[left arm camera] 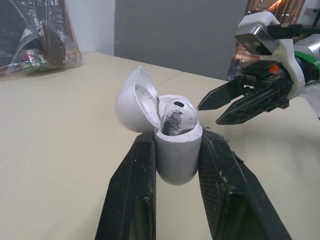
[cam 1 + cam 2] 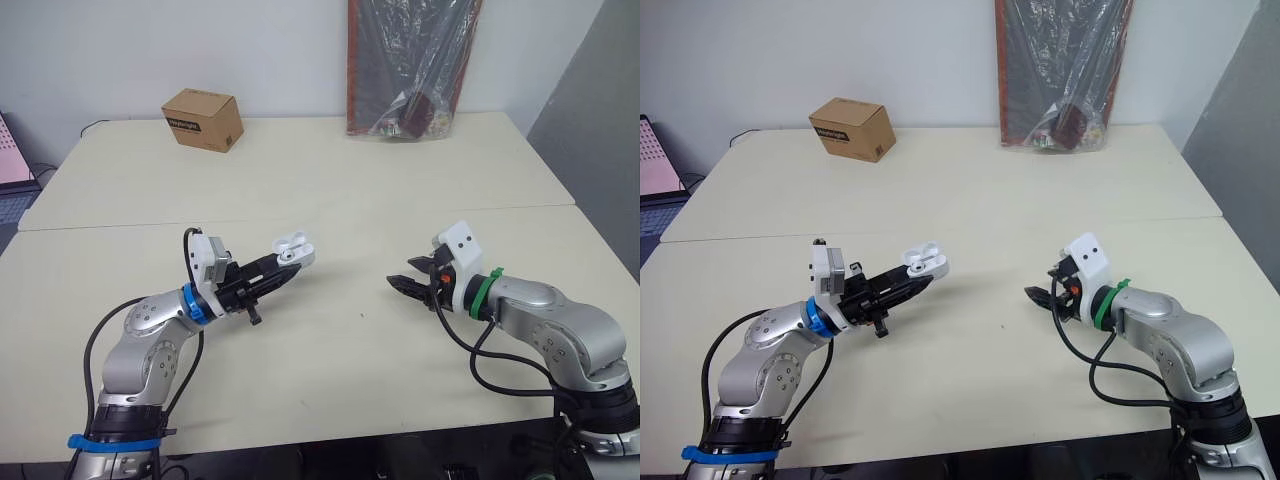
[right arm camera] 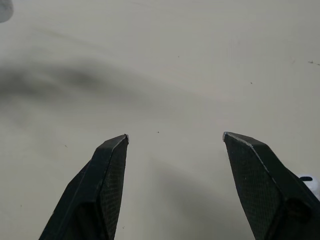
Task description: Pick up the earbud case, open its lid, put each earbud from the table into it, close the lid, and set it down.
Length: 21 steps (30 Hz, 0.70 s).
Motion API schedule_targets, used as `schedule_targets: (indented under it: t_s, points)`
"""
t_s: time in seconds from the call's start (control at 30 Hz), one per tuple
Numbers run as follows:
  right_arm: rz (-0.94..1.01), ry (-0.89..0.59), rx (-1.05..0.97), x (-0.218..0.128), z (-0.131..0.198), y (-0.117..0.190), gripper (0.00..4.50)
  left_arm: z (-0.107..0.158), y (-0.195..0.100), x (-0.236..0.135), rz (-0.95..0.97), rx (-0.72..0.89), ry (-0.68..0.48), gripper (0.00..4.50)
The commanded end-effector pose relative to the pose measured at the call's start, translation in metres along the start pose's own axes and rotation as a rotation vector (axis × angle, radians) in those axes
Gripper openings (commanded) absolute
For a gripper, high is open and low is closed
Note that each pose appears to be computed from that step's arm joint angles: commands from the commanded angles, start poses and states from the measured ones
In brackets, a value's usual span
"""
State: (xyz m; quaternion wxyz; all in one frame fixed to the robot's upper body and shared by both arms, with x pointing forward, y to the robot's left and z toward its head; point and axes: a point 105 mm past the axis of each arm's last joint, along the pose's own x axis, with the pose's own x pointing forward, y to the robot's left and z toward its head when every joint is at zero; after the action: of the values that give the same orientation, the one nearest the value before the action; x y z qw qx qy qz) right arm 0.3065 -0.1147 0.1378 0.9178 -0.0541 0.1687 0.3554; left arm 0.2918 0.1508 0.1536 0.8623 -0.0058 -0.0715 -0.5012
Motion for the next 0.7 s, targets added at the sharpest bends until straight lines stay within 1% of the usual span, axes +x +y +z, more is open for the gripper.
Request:
schedule_targets:
  t_s: [0.03, 0.27, 0.7]
  points:
    - [-0.023, -0.039, -0.016, -0.0049, 0.0065, -0.0009, 3.16, 0.0162, -0.0013, -0.0009, -0.001, 0.058, -0.045, 0.81]
    - [-0.02, -0.029, -0.009, -0.0056, 0.0021, 0.002, 3.16, 0.0176, -0.0013, 0.0004, -0.001, 0.058, -0.048, 0.81]
    - [-0.02, -0.029, -0.011, -0.0052, 0.0038, 0.0018, 3.16, 0.0217, -0.0003, 0.0059, -0.003, 0.069, -0.055, 0.81]
